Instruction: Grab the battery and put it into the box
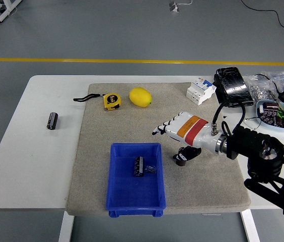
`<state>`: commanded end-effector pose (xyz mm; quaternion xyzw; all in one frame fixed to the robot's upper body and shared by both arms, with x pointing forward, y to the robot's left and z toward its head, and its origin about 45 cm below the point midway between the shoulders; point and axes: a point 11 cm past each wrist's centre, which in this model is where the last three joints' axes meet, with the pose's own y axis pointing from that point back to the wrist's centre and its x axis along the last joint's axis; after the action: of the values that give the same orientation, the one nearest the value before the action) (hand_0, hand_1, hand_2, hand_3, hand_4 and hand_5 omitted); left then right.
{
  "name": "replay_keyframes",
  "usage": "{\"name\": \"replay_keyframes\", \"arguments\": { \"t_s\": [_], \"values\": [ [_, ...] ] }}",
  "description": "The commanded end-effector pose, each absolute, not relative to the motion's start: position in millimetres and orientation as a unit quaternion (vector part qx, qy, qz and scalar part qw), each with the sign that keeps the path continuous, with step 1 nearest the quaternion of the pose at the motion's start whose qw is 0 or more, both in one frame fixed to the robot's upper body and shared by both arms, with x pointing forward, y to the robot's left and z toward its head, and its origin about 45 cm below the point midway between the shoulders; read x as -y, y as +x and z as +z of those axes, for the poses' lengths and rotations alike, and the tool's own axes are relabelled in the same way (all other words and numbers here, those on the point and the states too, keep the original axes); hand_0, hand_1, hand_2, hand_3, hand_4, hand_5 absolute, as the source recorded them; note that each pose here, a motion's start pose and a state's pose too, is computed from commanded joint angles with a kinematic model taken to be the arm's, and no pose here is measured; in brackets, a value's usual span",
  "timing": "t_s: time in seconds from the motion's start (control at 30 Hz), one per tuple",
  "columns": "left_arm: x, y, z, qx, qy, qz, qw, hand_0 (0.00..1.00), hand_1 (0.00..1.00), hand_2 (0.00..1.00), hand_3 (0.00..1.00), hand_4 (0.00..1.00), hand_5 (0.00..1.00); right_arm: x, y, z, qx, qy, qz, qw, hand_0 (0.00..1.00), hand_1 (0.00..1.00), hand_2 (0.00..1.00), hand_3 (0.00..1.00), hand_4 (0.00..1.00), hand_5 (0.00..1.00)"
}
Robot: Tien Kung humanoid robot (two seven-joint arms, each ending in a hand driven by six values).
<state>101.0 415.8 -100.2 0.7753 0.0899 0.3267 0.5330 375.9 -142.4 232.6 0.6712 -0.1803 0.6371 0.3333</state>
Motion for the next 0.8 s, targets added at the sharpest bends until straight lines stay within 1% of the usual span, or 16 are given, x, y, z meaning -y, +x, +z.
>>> {"name": "replay_keyframes", "arguments": {
  "t_s": [0.3,0.33,0.53,0.57,0.73,0.77,0.8],
  "values": [
    [-414.6,101.0,-100.7,-0.089,0.775,0.325,0.534,0.686,0.624,0.690,0.620,0.627,0.670,144.9,373.2,223.5,0.174,0.679,0.627,0.340,0.515,0.577,0.725,0.785,0.998,0.183],
    [-414.4,100.9,-100.7,-0.089,0.775,0.325,0.535,0.686,0.624,0.690,0.620,0.627,0.670,145.1,372.9,221.5,0.173,0.680,0.626,0.341,0.505,0.563,0.719,0.765,0.998,0.182],
    [-413.5,100.2,-101.2,-0.090,0.775,0.324,0.536,0.686,0.626,0.693,0.620,0.627,0.670,150.5,376.8,210.6,0.176,0.682,0.619,0.348,0.505,0.563,0.719,0.765,0.998,0.182],
    [-413.4,100.0,-101.3,-0.090,0.775,0.324,0.536,0.686,0.626,0.693,0.620,0.627,0.670,151.9,377.8,209.5,0.177,0.681,0.619,0.349,0.480,0.537,0.702,0.738,0.998,0.182],
    [-413.1,98.6,-101.7,-0.092,0.774,0.323,0.536,0.686,0.626,0.693,0.620,0.627,0.670,158.2,381.3,204.9,0.178,0.677,0.619,0.357,0.480,0.537,0.702,0.738,0.998,0.182],
    [-413.1,98.5,-101.7,-0.092,0.775,0.323,0.536,0.686,0.629,0.694,0.620,0.627,0.670,159.2,381.7,204.2,0.179,0.677,0.618,0.357,0.455,0.515,0.685,0.688,0.997,0.177],
    [-413.1,98.4,-101.7,-0.092,0.775,0.322,0.536,0.686,0.629,0.694,0.620,0.627,0.670,160.1,382.2,203.3,0.180,0.677,0.617,0.358,0.455,0.515,0.685,0.688,0.997,0.177]
  ]
}}
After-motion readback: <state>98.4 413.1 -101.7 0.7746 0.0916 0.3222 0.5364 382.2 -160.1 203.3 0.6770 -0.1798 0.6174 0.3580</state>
